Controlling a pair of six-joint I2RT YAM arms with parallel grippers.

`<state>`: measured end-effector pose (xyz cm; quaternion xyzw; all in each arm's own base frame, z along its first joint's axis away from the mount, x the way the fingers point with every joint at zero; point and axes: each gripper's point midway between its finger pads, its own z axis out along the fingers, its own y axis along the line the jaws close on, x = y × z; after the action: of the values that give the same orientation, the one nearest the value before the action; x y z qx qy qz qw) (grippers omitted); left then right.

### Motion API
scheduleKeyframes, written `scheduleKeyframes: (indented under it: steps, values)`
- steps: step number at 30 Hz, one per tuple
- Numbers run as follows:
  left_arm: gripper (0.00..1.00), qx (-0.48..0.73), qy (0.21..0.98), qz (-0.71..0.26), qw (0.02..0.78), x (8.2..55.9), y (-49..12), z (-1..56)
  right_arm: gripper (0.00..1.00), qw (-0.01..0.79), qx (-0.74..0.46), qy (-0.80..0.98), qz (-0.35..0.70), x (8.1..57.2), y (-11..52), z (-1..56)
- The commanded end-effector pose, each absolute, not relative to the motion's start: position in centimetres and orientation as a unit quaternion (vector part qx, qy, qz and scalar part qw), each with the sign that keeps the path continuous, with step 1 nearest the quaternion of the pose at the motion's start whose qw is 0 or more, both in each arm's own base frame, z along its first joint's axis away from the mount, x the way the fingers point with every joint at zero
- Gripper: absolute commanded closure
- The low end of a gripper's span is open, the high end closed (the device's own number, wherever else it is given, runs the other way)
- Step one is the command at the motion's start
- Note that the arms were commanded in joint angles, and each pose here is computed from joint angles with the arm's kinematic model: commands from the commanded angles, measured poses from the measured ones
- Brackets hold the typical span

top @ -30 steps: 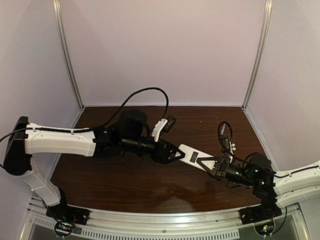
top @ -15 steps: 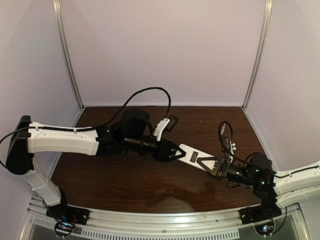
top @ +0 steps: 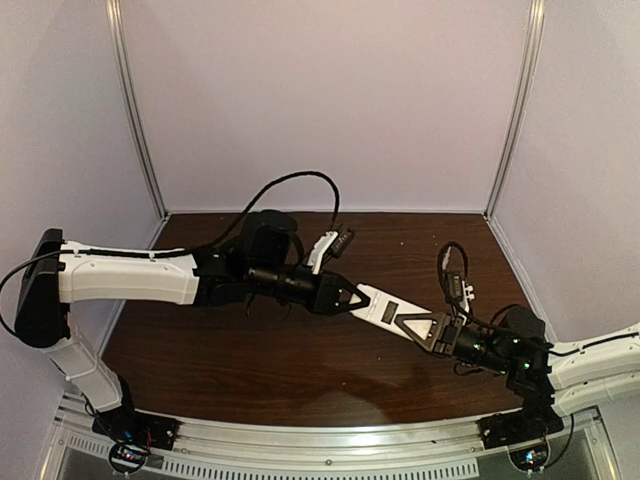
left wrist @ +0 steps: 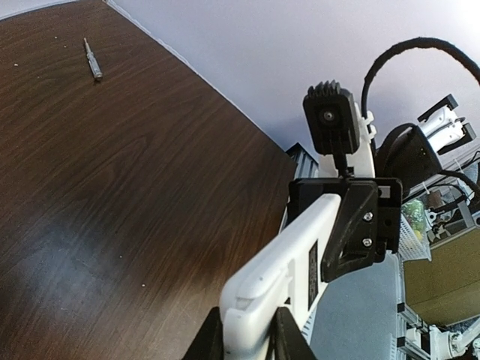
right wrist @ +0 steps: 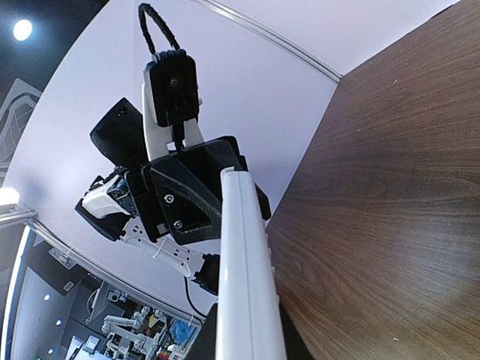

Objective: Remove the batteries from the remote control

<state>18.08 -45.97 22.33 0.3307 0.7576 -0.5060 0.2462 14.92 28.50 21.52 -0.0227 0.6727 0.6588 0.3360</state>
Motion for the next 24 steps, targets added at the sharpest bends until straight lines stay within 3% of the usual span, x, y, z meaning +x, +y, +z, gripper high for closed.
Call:
scheduleKeyframes:
  steps: [1, 5, 10, 16, 24]
  values:
    - [0.87, 0.348, 0.751, -0.492, 0.27, 18.3, -46.4, 21.8, 1.0, 0.33, -0.023, 0.651, 0.683, 14.4, 28.5, 23.3]
    - [0.84, 0.346, 0.753, -0.492, 0.268, 18.3, -46.3, 21.5, 1.0, 0.332, -0.023, 0.651, 0.682, 14.4, 28.4, 23.3]
    - [0.7, 0.346, 0.752, -0.492, 0.27, 18.4, -46.2, 21.7, 1.0, 0.333, -0.02, 0.652, 0.681, 14.5, 28.3, 23.3]
    - [0.62, 0.347, 0.752, -0.487, 0.277, 18.4, -45.9, 21.9, 1.0, 0.333, -0.018, 0.654, 0.679, 14.5, 28.3, 23.1]
    - [0.69, 0.337, 0.763, -0.465, 0.297, 19.0, -44.9, 21.7, 1.0, 0.336, -0.016, 0.655, 0.676, 14.6, 28.1, 23.1]
